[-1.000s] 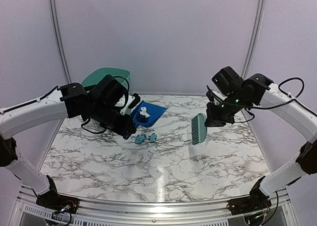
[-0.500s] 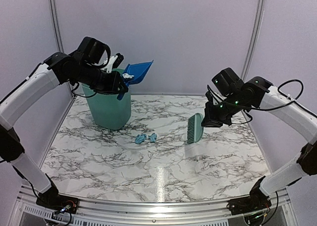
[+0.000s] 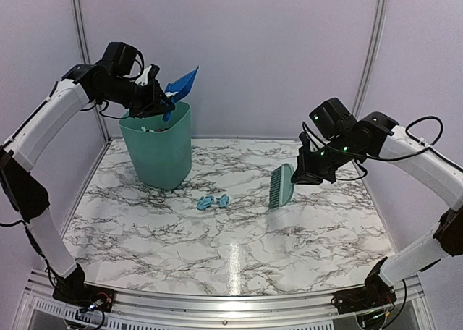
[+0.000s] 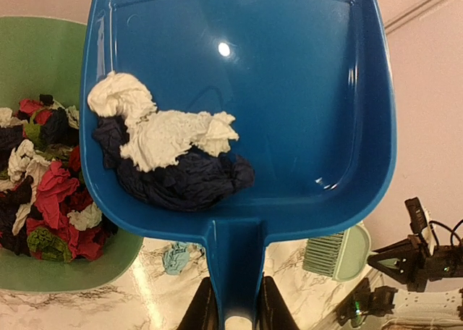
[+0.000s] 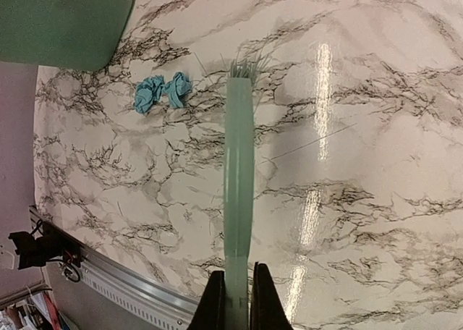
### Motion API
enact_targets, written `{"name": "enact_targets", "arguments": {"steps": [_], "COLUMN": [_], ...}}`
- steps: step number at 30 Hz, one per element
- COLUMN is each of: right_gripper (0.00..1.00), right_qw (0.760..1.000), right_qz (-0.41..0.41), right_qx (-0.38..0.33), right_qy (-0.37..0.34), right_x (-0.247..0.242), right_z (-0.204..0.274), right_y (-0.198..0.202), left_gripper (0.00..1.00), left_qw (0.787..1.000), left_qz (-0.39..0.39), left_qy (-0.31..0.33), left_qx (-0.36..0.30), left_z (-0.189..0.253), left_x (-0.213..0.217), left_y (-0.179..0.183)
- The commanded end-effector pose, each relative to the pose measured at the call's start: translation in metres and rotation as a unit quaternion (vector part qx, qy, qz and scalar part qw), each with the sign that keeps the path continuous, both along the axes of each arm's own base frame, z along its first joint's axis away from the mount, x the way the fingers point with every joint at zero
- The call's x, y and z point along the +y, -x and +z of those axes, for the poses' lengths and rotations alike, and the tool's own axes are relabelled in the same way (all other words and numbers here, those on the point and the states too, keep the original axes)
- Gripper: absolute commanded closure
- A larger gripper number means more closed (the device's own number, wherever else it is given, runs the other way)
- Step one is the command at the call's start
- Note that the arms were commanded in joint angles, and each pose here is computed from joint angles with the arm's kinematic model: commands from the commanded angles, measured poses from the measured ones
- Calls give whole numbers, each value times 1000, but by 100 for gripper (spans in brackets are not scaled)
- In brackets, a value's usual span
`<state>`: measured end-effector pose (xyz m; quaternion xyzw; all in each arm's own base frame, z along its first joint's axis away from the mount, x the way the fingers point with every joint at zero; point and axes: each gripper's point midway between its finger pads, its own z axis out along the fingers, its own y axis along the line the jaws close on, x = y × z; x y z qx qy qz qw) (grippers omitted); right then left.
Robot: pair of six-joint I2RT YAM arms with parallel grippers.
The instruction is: Sweep away the paper scraps from the table
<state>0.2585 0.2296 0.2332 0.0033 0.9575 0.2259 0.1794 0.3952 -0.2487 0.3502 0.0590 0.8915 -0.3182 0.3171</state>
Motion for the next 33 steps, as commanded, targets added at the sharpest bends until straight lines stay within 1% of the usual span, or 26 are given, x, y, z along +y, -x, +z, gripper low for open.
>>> {"name": "enact_targets", "arguments": {"steps": [1,5,9,10,14,17,19,20,21,25,29,31,33], "right_gripper": [100,100,100,100,100,100,100,100,100,100,100,100,100], "right_qw": [1000,1000,1000,1000,1000,1000,1000,1000,1000,1000,1000,1000,1000], "right_qz": [-6,-3,1,1,5,7,8,8,8,6,5,5,5], "right_qx": [-17,-15,-14,-13,-12,-11,-11,-11,-11,-11,-10,-10,-10], "right_qy": [-25,-25,-25,-25,-24,-23,-22,-21,-21,-19,-19,-20,-20], "right_x": [4,6,7,7,8,9,9,8,8,6,4,4,5], "right_z": [13,11,9,9,7,5,5,5,5,3,1,1,1], "right_y": [-6,-6,-7,-7,-7,-6,-6,-6,-6,-4,-3,-2,-3], "left_gripper": [100,100,100,100,100,100,100,100,100,100,100,100,100], "left_qw": [996,985,969,965,948,928,905,896,892,888,877,869,856], "left_qz": [16,32,40,43,51,44,42,44,47,52,47,42,37], "left_qy": [87,168,244,258,313,368,423,440,448,457,477,492,514], "left_qx": [11,3,24,30,25,18,23,30,32,31,30,30,29], "left_z": [27,48,54,52,68,87,101,99,101,107,119,126,135], "left_x": [4,12,16,18,23,22,23,24,26,28,28,29,30], "left_y": [-8,-16,-20,-21,-24,-23,-22,-23,-23,-24,-22,-21,-19]}}
